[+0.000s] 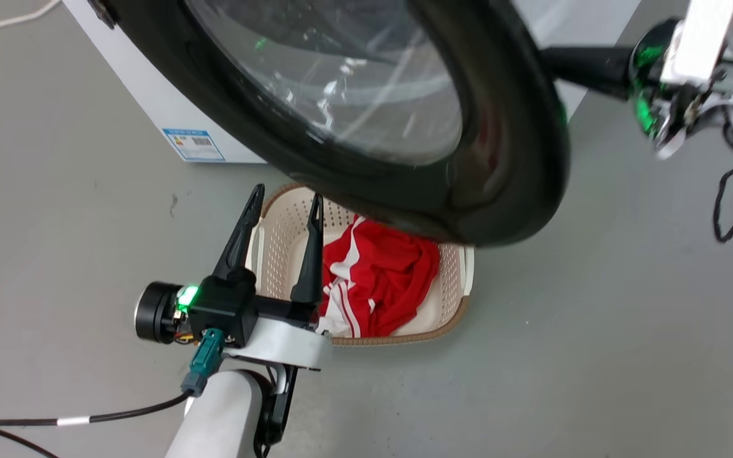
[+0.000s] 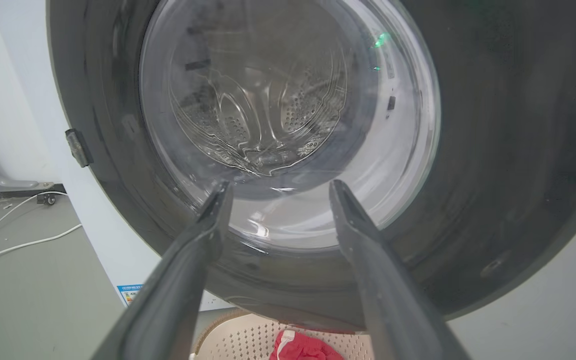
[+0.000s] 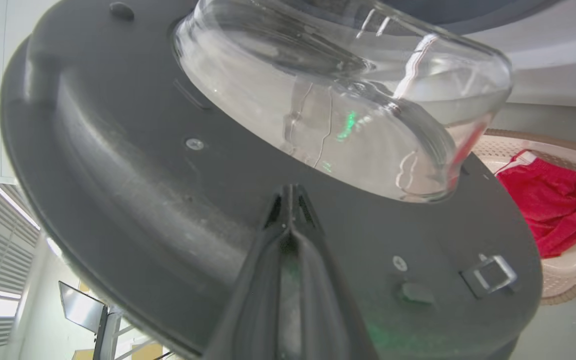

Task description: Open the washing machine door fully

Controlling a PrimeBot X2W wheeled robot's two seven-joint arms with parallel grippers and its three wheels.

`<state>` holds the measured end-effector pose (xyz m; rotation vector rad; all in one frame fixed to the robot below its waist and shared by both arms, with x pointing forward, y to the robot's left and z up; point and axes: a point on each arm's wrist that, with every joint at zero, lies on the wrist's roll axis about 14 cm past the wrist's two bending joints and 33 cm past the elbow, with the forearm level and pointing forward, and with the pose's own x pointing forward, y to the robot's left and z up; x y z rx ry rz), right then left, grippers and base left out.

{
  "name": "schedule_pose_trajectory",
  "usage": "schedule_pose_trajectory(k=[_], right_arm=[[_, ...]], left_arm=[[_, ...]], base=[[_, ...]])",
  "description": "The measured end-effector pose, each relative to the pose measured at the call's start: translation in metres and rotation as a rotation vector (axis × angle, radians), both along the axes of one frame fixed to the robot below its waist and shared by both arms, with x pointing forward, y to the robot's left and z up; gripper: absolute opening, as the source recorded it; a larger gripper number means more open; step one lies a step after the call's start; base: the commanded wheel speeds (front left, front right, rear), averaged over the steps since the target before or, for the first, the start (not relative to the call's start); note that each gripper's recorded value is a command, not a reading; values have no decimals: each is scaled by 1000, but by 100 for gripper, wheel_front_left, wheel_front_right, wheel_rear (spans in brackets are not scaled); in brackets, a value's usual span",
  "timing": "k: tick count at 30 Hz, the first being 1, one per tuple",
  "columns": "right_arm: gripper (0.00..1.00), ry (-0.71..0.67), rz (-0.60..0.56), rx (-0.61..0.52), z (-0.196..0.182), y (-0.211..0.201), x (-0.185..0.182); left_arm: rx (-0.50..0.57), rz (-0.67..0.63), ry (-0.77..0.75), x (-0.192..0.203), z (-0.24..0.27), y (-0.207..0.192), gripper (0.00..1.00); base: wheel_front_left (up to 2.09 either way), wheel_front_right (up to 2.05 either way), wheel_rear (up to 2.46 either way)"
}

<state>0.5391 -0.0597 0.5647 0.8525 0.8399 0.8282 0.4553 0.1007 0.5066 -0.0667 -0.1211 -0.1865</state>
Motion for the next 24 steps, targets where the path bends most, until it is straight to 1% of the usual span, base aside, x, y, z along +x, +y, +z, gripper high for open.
schedule_pose_trajectory(k=[7,12,20,24], right_arm=[[0,16,124,5,0,26,-50],[0,25,196,35,3,45,-79],[0,39,292,102,8,75,-115],[0,42,310,111,6,82,-125]], left_arm=[[-8,17,-13,-19,12,6,100],[-11,32,-23,-32,19,12,100],[-11,60,-36,-45,26,22,100],[-11,78,-34,-49,26,27,100]], base=[[0,0,0],[0,0,0],[0,0,0],[0,0,0]])
